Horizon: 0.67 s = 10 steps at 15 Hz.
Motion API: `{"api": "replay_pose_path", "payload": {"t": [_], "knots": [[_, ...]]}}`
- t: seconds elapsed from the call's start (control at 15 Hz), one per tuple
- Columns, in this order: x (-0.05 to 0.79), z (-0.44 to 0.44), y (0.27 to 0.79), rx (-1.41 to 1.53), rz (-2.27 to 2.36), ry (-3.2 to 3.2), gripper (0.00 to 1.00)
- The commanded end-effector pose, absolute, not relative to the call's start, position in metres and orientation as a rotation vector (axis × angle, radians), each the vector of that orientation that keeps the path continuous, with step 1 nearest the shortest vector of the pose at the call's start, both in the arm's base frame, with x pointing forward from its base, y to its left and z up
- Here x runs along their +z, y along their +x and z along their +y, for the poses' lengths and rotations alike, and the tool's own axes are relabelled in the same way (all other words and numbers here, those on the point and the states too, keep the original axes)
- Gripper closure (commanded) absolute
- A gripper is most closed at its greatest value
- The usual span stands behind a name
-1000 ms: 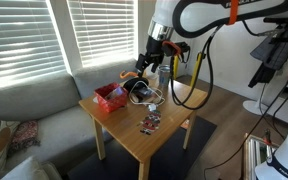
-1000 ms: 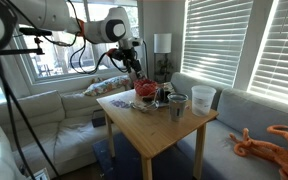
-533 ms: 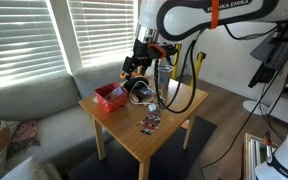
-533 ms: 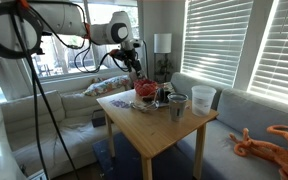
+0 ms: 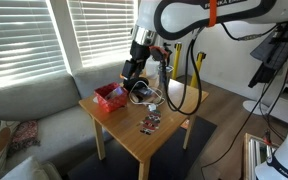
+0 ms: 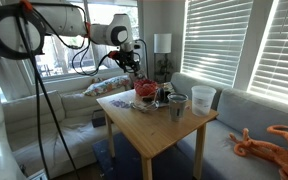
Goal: Pick up the red basket and put it on the bottom right corner of the table
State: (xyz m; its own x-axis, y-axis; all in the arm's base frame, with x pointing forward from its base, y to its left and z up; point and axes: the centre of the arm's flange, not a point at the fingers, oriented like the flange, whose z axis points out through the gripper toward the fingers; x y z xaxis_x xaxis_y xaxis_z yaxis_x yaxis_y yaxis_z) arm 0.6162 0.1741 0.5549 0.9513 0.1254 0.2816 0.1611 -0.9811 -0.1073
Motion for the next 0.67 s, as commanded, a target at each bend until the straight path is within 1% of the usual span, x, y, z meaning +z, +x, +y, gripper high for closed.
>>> {"api": "replay_pose_path", "payload": {"t": [0.0,0.4,0.6], "knots": [[0.536,0.186,0.62,-0.381,-0.513,-2.913,0.0],[0.498,0.209,0.629,-0.329,-1.013,-2.891,0.0],[0.483,0.208,0.637,-0.352,-1.243,-2.883,0.0]]}}
